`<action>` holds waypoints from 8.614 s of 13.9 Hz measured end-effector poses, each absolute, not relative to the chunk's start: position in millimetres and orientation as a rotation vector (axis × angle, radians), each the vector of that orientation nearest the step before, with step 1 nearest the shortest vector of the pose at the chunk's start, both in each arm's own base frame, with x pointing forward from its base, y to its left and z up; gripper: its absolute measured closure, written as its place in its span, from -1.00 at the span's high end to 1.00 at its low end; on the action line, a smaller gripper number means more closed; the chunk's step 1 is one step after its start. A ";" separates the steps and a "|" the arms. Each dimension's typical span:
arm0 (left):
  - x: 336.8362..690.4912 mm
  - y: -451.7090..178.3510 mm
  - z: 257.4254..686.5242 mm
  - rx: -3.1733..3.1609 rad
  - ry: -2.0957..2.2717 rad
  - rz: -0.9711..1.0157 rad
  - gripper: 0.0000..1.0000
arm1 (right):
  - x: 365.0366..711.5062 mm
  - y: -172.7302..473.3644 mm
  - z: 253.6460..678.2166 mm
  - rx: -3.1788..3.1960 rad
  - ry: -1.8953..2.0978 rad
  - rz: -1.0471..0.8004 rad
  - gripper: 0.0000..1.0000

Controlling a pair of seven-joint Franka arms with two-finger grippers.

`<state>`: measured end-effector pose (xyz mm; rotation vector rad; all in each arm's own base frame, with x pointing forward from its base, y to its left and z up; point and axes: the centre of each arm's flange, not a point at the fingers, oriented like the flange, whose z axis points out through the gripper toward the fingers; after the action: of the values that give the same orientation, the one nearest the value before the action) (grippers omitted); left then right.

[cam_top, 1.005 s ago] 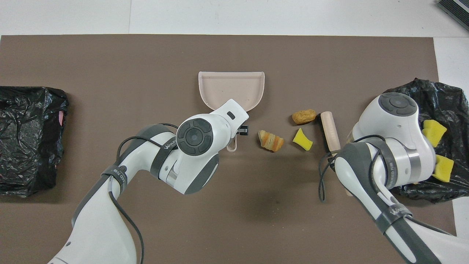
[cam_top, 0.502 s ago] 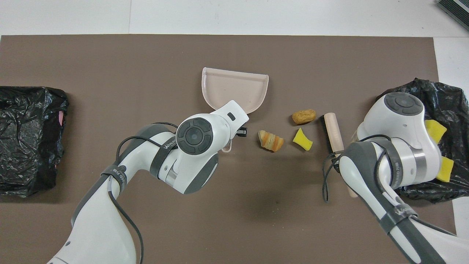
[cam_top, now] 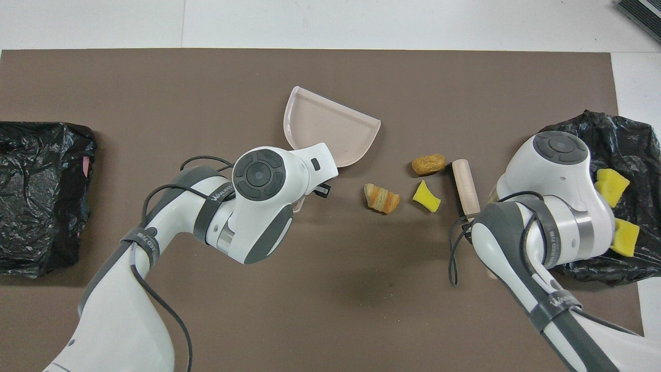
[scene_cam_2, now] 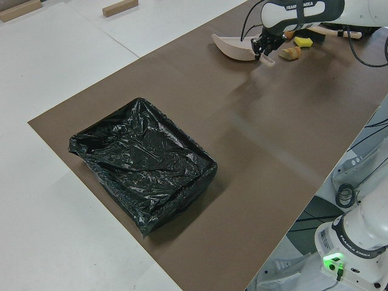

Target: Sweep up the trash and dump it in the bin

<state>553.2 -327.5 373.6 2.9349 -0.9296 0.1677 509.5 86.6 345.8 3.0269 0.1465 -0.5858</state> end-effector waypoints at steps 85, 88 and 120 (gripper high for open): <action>483.6 -225.5 387.2 2.779 -1.427 -0.038 -0.37 | 353.5 395.6 391.7 3.042 0.096 -0.568 -0.49; 483.6 -225.5 387.2 2.779 -1.427 -0.039 -0.37 | 320.4 413.6 363.4 3.044 0.073 -0.528 -0.49; 451.6 228.4 520.6 2.614 -1.551 -0.053 -0.37 | 502.6 216.9 573.1 3.084 0.376 -0.384 1.00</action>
<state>451.6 228.4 520.6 2.6141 -1.5506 -0.0533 502.6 216.9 573.1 3.0839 0.3763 -0.3837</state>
